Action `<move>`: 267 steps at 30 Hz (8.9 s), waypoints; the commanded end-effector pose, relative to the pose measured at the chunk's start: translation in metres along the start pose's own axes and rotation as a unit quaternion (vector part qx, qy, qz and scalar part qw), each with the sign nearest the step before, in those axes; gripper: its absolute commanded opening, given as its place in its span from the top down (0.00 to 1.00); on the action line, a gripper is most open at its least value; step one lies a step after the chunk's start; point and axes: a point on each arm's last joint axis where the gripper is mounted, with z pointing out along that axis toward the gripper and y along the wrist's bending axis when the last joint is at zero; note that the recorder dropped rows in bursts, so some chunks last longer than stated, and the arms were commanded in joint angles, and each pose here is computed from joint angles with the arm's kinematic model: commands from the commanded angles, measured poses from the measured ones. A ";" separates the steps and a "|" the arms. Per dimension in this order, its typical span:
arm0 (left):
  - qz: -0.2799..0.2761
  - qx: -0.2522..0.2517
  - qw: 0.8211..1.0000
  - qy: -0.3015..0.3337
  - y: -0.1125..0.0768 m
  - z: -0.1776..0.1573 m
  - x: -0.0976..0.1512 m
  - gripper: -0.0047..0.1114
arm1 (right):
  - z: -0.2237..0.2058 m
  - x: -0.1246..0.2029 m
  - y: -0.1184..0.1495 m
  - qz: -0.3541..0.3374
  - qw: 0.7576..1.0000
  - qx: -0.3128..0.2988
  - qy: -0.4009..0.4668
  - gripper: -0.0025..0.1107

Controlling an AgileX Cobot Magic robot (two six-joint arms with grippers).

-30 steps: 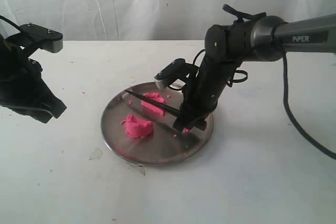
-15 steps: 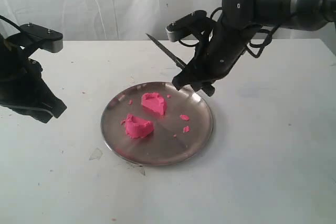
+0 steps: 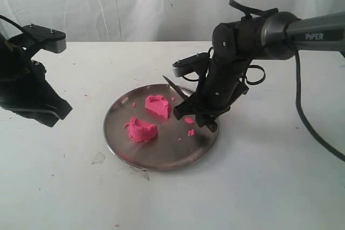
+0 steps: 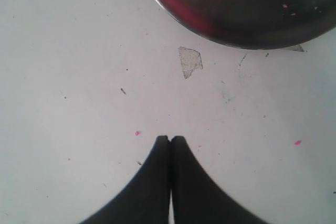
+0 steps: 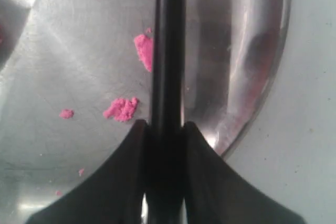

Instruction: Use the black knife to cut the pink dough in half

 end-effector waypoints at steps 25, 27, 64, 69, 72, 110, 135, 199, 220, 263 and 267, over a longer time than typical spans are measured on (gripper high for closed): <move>-0.004 0.010 1.000 0.002 -0.002 -0.001 0.003 0.96 | -0.006 0.014 0.000 -0.017 0.997 -0.015 0.076 0.98; -0.004 0.010 1.000 0.002 -0.002 -0.001 0.003 0.96 | -0.006 0.015 0.000 -0.023 0.996 -0.016 0.083 0.98; -0.004 0.010 1.000 0.002 -0.002 -0.001 0.003 0.96 | 0.001 0.020 -0.001 -0.021 0.993 -0.017 0.114 0.90; -0.004 0.010 1.000 0.002 -0.002 -0.001 0.003 0.96 | -0.001 0.021 -0.003 -0.031 0.993 -0.004 0.115 0.90; -0.004 0.010 1.000 0.002 -0.002 -0.001 0.003 0.96 | -0.002 0.023 -0.004 -0.035 0.991 0.000 0.128 0.79; -0.086 -0.235 0.968 -0.011 0.031 -0.002 0.065 0.96 | -0.203 0.058 -0.072 0.155 0.947 0.109 -0.259 0.98; -0.098 -0.248 0.914 -0.306 0.000 -0.082 0.172 0.96 | -0.259 0.263 -0.004 0.077 0.768 0.127 -0.623 0.98; -0.097 -0.247 0.912 -0.312 0.000 -0.084 0.172 0.96 | -0.117 0.356 -0.012 0.189 0.816 0.215 -0.502 0.98; -0.126 -0.215 0.906 -0.343 -0.009 0.042 0.258 0.96 | -0.117 0.356 -0.012 0.189 0.817 0.214 -0.501 0.98; -0.200 -0.166 0.876 -0.407 -0.017 0.038 0.253 0.96 | -0.117 0.356 -0.012 0.189 0.817 0.214 -0.501 0.98; -0.201 -0.166 0.875 -0.408 -0.016 0.038 0.253 0.96 | -0.117 0.356 -0.012 0.189 0.817 0.214 -0.501 0.98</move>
